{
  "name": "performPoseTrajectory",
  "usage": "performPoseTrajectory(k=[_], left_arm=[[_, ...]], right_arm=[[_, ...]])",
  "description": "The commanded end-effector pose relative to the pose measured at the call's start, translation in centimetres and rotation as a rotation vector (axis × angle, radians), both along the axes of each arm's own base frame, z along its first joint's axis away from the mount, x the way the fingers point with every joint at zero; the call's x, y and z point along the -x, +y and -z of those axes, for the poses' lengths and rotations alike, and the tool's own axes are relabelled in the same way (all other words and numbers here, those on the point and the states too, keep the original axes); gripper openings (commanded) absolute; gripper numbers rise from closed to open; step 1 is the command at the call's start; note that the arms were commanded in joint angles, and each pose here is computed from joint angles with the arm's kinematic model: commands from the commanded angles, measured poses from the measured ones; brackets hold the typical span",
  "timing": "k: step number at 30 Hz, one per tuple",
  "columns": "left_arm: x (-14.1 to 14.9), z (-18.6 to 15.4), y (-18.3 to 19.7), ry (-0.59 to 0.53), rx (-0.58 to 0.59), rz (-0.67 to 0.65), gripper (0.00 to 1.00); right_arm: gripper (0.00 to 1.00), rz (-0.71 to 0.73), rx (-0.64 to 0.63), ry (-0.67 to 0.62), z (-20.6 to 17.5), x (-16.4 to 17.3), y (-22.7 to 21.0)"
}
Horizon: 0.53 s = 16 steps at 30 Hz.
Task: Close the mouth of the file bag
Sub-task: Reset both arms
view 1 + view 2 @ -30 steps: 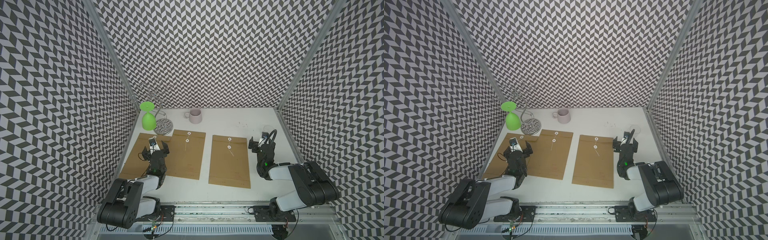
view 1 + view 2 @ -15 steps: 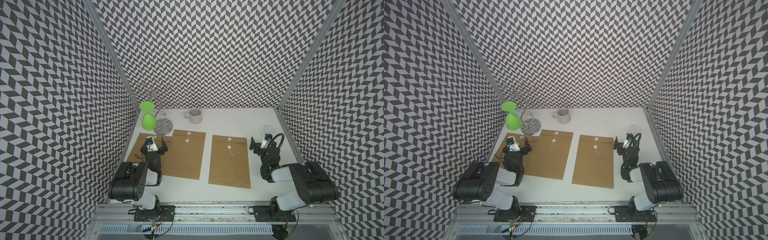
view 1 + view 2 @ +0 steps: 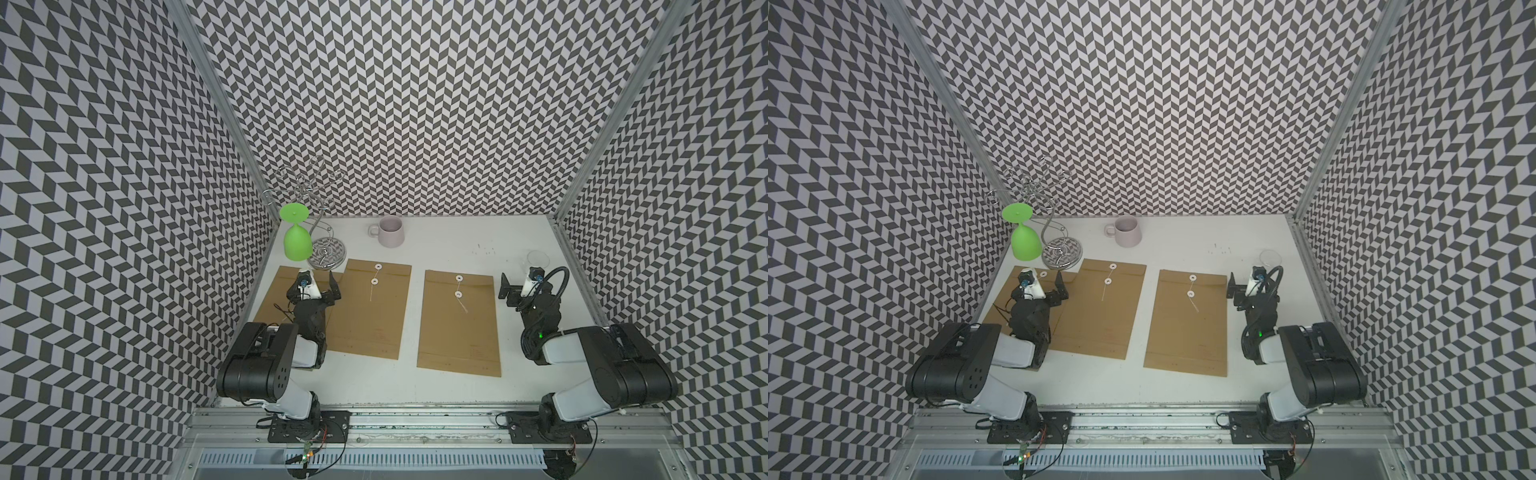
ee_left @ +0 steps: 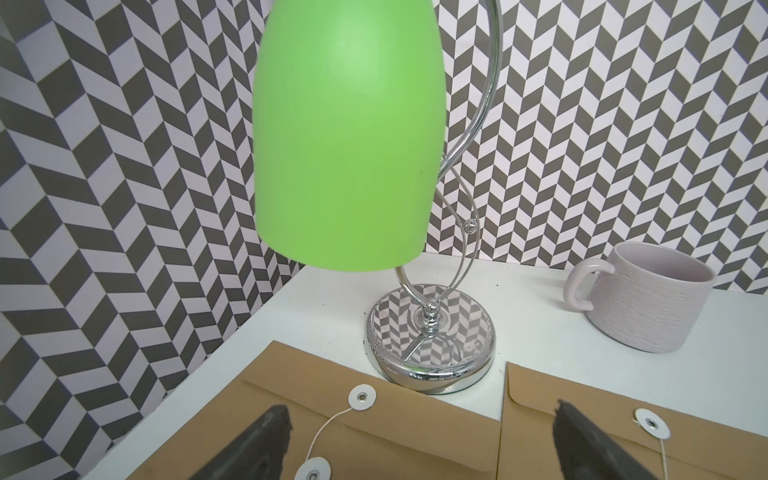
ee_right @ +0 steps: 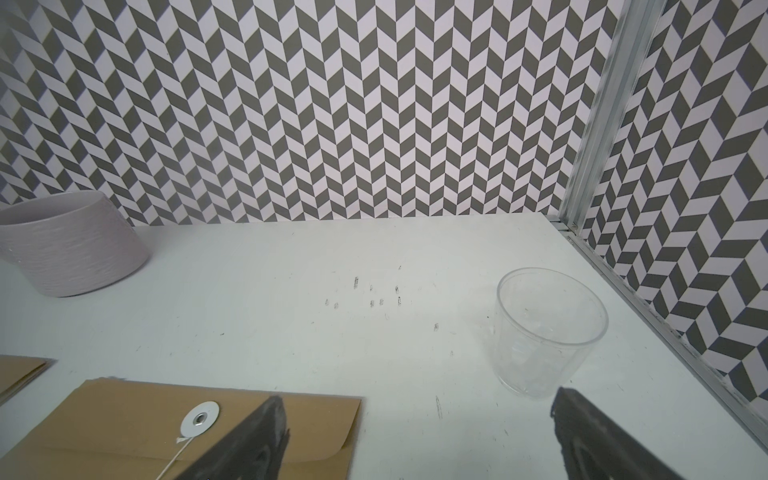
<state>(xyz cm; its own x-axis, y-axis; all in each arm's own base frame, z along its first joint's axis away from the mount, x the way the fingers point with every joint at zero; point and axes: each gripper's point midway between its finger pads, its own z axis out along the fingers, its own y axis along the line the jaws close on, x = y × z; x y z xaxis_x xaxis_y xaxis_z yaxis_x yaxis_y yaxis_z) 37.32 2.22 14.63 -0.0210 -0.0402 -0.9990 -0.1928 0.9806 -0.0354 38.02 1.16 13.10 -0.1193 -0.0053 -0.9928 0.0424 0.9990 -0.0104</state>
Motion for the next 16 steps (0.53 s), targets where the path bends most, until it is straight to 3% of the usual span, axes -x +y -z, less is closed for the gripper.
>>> performPoseTrajectory(k=[1, 16], left_arm=[[-0.34, -0.29, 0.18, -0.004, -0.010, -0.014, 1.00], [-0.42, -0.26, 0.08, -0.003, -0.009, -0.004, 1.00]], right_arm=[[1.00, -0.004, -0.006, -0.077, -1.97, -0.42, -0.05], [1.00, -0.004, -0.006, -0.078, -2.02, -0.45, -0.06]])
